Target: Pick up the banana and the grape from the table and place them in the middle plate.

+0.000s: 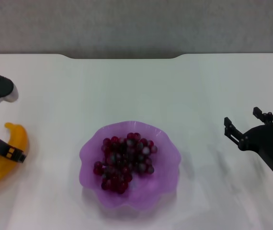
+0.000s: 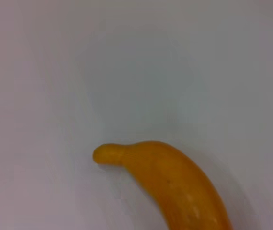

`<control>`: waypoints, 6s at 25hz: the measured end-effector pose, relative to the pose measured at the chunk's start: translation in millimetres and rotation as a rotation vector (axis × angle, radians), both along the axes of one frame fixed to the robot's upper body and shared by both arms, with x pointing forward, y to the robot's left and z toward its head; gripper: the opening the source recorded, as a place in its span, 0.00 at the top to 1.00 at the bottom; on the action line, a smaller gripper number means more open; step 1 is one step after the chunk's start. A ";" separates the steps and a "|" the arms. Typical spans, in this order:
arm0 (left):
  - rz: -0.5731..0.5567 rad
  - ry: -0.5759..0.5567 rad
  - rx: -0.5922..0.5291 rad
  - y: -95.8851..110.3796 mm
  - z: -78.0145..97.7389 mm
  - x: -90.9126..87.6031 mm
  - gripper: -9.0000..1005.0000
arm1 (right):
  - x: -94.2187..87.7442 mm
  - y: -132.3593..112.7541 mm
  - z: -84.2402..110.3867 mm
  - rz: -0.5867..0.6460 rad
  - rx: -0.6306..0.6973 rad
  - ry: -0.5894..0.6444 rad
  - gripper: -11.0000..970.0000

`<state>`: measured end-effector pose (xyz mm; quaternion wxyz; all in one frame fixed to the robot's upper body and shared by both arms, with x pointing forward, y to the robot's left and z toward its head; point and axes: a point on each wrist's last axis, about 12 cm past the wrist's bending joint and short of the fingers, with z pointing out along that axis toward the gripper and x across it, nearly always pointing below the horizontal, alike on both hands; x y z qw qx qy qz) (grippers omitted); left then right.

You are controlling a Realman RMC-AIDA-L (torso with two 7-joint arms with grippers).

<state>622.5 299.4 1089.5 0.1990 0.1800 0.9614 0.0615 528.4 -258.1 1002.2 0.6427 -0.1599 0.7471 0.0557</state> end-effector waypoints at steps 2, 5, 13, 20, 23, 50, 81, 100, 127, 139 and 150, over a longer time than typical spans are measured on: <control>0.004 -0.012 -0.009 1.0 5.3 -0.7 0.47 | -0.3 -0.1 -0.3 0.000 0.000 0.001 0.11; 0.007 -0.036 -0.040 2.4 17.5 -3.6 0.47 | -0.7 -0.3 -0.5 0.000 -0.001 0.002 0.11; -0.070 -0.112 -0.210 -8.1 55.7 -19.5 0.45 | -1.0 -1.1 -0.6 -0.001 -0.003 0.002 0.11; -0.197 -0.120 -0.375 -39.9 78.1 -31.8 0.44 | -0.8 -1.9 -0.8 -0.002 -0.006 0.003 0.11; -0.265 -0.130 -0.428 -56.6 85.9 -40.5 0.43 | -0.2 -1.6 -1.7 -0.001 -0.010 0.013 0.11; -0.373 -0.229 -0.573 -134.3 40.3 -57.6 0.37 | 2.3 1.0 -0.6 0.005 -0.009 0.014 0.11; -0.131 -0.622 -0.546 -67.7 46.7 -48.9 0.11 | 3.3 2.7 1.0 0.010 -0.004 0.006 0.11; 0.261 -1.120 -0.267 -15.0 -41.6 -74.9 0.11 | 4.9 5.5 2.9 0.018 0.001 -0.003 0.11; 0.359 -1.094 -0.404 25.4 -75.3 -90.7 0.11 | 8.0 7.9 6.6 0.022 -0.021 -0.035 0.11; 0.370 -1.081 -0.416 24.3 -76.4 -89.5 0.11 | 9.1 9.3 8.3 0.027 -0.018 -0.044 0.11; 0.384 -1.082 -0.441 23.3 -75.8 -88.6 0.11 | 9.9 7.7 9.3 0.021 -0.018 -0.052 0.11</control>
